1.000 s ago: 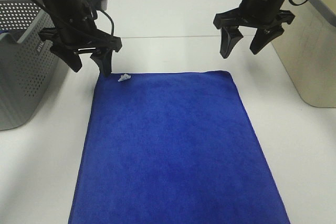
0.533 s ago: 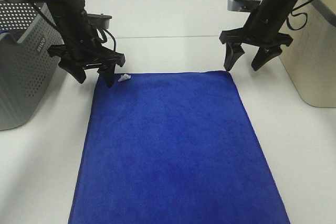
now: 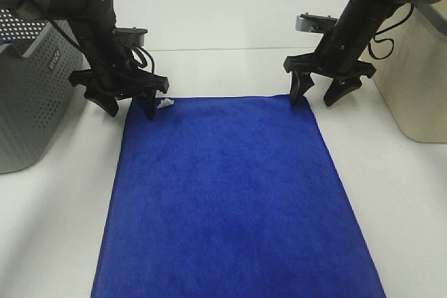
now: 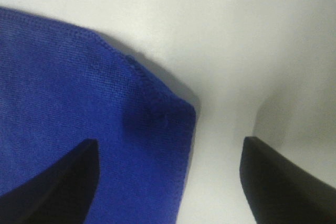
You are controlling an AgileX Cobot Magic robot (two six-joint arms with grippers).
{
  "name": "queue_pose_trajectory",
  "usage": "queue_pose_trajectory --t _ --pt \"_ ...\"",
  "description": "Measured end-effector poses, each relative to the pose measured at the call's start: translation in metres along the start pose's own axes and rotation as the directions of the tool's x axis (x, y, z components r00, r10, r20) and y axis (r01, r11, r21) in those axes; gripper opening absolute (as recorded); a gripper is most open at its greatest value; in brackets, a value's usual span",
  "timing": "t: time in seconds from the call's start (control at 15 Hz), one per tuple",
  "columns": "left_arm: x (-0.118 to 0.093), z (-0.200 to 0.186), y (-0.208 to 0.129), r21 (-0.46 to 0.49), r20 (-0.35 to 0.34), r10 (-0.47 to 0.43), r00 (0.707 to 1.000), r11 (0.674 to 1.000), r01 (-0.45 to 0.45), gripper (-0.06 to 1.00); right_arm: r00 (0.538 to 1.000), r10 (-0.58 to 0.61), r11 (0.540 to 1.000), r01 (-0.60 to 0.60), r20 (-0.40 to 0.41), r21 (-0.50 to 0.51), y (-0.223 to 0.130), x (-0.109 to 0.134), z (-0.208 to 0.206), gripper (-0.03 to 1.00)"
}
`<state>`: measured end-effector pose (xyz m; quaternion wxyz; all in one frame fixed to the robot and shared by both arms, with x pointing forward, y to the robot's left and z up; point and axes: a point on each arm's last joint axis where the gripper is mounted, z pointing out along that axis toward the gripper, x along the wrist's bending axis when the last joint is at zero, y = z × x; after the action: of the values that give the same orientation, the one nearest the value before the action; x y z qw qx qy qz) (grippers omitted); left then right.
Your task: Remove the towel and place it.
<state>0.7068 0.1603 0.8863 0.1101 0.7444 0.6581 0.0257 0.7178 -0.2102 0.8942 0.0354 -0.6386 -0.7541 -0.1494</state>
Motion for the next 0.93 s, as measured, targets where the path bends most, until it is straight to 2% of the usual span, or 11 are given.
queue_pose_trajectory --t 0.13,0.93 --pt "0.0072 0.0023 0.0018 -0.002 0.031 -0.042 0.999 0.999 0.042 0.68 1.0 0.006 1.0 -0.006 -0.002 0.013 -0.0008 -0.003 0.0124 0.73" --pt "0.0069 0.009 0.0029 -0.009 0.055 -0.02 0.998 1.0 0.021 0.68 1.0 0.01 1.0 -0.01 -0.01 0.006 0.0014 -0.0034 0.0166 0.72"
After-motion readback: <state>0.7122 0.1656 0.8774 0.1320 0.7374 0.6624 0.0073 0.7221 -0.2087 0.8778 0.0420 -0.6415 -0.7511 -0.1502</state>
